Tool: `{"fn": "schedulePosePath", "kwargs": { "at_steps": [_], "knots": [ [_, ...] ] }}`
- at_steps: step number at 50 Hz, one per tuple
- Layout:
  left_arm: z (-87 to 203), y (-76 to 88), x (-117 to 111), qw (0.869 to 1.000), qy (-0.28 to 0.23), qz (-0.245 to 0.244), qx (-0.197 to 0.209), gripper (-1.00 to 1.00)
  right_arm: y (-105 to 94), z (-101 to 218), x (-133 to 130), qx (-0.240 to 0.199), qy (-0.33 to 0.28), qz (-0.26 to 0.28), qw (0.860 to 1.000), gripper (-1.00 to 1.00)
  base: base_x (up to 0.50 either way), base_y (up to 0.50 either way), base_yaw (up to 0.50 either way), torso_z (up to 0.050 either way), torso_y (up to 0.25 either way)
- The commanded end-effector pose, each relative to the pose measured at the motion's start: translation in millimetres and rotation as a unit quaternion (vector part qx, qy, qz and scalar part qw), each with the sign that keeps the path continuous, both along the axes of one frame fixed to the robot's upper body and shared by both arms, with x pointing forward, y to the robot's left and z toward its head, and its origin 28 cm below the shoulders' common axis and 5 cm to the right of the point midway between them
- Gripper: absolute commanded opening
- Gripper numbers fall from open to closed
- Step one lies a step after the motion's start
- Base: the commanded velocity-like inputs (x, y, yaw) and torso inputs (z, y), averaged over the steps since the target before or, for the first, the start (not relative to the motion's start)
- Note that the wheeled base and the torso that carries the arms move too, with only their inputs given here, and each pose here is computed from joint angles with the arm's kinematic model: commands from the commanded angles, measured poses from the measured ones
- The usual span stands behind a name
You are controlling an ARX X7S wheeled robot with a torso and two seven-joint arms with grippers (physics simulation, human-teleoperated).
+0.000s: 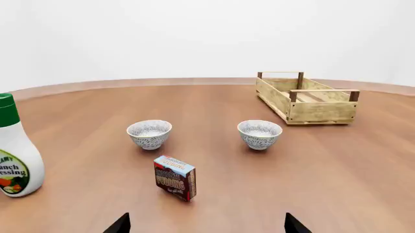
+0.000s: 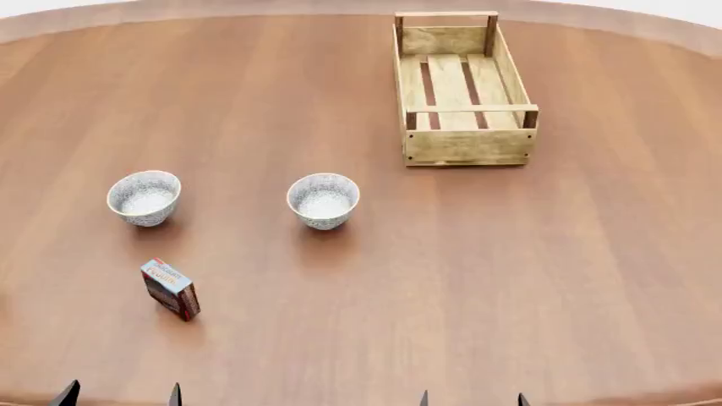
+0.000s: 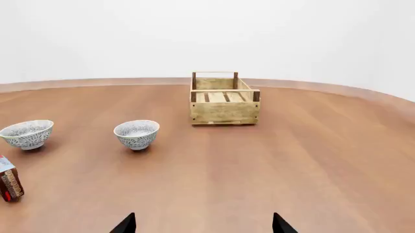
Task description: Stack the right bowl on the left bowl and place them in the tray.
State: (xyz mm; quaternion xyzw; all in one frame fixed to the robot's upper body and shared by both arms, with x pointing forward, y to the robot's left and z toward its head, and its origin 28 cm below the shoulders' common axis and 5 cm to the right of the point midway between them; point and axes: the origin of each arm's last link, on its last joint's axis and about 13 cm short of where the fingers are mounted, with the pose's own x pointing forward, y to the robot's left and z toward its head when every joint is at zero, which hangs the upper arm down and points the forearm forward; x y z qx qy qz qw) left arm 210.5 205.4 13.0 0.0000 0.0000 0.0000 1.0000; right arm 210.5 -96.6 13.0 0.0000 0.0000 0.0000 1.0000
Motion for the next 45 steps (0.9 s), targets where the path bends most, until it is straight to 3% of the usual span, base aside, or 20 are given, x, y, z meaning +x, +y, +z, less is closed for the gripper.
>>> {"fn": "schedulePosePath", "kwargs": {
  "at_steps": [1,38,42,45],
  "knots": [
    [-1,-0.3,0,1.0,0.0,-0.002,0.003,1.0,0.0,2,-1,0.0,0.001,0.002,1.0,1.0,0.0,0.0,0.0,0.0,0.0],
    [-4,0.8,2,1.0,0.021,0.003,0.004,1.0,-0.6,1,0,-0.001,0.003,0.005,1.0,1.0,0.0,0.0,0.0,0.0,0.0],
    [9,2.9,2,1.0,0.001,0.005,0.001,1.0,-1.3,16,-2,-0.001,-0.015,0.008,1.0,1.0,0.0,0.0,0.0,0.0,0.0],
    [34,5.4,-1,0.998,-0.057,0.014,0.014,1.0,-2.8,35,-4,-0.001,-0.047,0.01,0.999,1.0,0.0,0.0,0.0,0.0,0.0]
  ]
}}
